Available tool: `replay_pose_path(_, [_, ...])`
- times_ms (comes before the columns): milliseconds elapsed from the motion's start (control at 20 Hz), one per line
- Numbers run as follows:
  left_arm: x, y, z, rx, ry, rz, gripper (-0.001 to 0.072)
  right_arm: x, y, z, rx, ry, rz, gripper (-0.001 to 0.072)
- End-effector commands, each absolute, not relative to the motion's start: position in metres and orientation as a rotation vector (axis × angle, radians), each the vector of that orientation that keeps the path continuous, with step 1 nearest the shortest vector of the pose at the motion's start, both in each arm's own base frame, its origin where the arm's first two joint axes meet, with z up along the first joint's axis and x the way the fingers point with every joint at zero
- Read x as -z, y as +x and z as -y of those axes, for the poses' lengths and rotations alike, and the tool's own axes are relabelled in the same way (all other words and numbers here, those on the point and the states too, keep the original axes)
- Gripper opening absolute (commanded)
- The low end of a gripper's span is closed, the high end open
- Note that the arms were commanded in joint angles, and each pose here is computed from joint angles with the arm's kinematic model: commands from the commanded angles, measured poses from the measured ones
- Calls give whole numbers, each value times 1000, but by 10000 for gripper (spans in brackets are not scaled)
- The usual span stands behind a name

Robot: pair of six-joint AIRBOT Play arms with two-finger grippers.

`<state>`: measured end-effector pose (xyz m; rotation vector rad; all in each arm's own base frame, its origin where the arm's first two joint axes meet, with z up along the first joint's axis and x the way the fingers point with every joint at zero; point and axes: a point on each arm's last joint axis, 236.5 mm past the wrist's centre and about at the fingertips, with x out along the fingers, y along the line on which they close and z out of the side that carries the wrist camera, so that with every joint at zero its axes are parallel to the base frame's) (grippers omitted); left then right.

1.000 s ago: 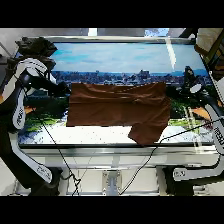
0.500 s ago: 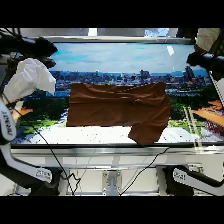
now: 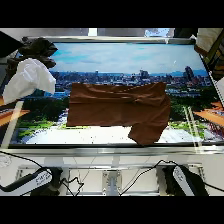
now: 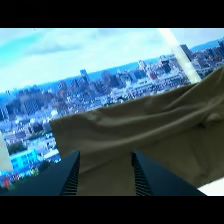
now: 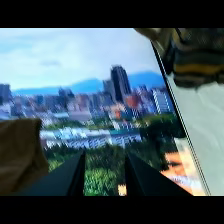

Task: Fold the shirts.

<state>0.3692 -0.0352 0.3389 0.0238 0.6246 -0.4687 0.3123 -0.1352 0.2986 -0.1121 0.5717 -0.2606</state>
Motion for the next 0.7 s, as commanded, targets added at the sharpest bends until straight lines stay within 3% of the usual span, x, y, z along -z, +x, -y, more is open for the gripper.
replay_pose_path(0, [-307,355,32,471,-27,-729,344,-242,274,136,292,-71,-705,313])
replay_pose_path(250, [-164,356,20,465,-211,-1034,351,-113,263,92,134,153,-925,343])
replay_pose_path(300, [-135,351,16,450,-265,-1090,364,-91,260,82,101,205,-964,348])
replay_pose_path(350, [-104,341,11,433,-325,-1151,369,-71,255,70,70,256,-1003,397])
replay_pose_path(600, [3,287,-4,346,-553,-1330,373,14,215,28,-6,443,-1205,403])
replay_pose_path(650, [15,281,-5,328,-585,-1338,441,25,213,14,-34,511,-1214,408])
